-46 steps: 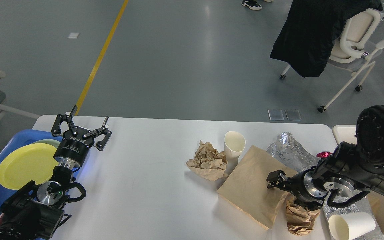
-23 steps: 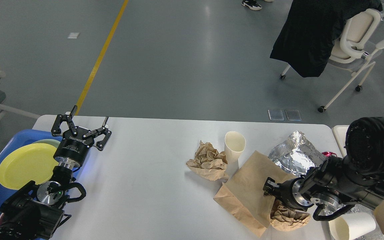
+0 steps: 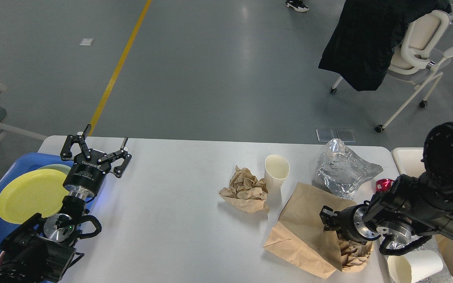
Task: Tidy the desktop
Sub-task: 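Drag the brown paper bag into the white bin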
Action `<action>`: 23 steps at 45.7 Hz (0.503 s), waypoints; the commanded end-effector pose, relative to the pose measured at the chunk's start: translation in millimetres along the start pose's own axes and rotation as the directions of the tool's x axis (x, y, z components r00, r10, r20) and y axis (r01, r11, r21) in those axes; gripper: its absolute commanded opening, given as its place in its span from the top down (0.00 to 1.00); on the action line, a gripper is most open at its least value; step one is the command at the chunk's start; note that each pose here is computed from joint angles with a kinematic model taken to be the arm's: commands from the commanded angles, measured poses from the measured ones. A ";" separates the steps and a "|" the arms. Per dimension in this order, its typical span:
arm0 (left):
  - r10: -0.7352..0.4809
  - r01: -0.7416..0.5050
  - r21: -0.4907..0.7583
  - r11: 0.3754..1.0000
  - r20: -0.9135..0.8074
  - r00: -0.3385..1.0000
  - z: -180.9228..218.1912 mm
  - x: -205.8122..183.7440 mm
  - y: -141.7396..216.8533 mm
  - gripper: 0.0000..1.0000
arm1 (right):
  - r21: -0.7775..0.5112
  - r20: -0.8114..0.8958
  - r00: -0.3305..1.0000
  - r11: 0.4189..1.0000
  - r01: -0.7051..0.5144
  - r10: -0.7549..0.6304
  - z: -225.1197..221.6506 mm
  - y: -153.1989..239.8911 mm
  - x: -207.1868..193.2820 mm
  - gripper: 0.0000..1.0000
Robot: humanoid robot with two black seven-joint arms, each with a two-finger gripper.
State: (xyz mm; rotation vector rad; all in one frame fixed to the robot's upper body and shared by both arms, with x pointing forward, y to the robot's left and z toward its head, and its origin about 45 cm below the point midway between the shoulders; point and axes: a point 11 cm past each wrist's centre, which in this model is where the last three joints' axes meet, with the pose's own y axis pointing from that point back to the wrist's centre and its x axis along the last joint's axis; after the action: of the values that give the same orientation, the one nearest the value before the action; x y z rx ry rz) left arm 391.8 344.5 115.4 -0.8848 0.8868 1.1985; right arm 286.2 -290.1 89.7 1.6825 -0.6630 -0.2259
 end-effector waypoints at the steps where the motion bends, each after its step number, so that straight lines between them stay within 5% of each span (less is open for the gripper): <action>1: 0.000 0.000 0.000 1.000 0.000 1.000 0.2 0.0 0.0 0.00 | 0.003 0.000 1.000 1.000 -0.006 0.006 -0.8 16.0 9.4 1.00; 10: 0.000 0.000 0.000 1.000 0.000 1.000 0.2 0.0 0.0 0.00 | 0.019 -0.012 1.000 0.999 0.027 -0.027 -8.5 49.4 20.4 1.00; 23: 0.000 0.000 0.000 1.000 0.000 1.000 0.2 0.0 0.0 0.00 | 0.117 -0.094 0.989 0.986 0.121 -0.110 -78.9 156.9 65.1 1.00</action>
State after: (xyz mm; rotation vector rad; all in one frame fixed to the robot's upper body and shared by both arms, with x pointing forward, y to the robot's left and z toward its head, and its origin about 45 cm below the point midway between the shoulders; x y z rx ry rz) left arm 391.8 344.8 115.5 -0.8849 0.8863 1.1987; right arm 316.9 -284.8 216.5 1.7948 -0.5833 -0.2231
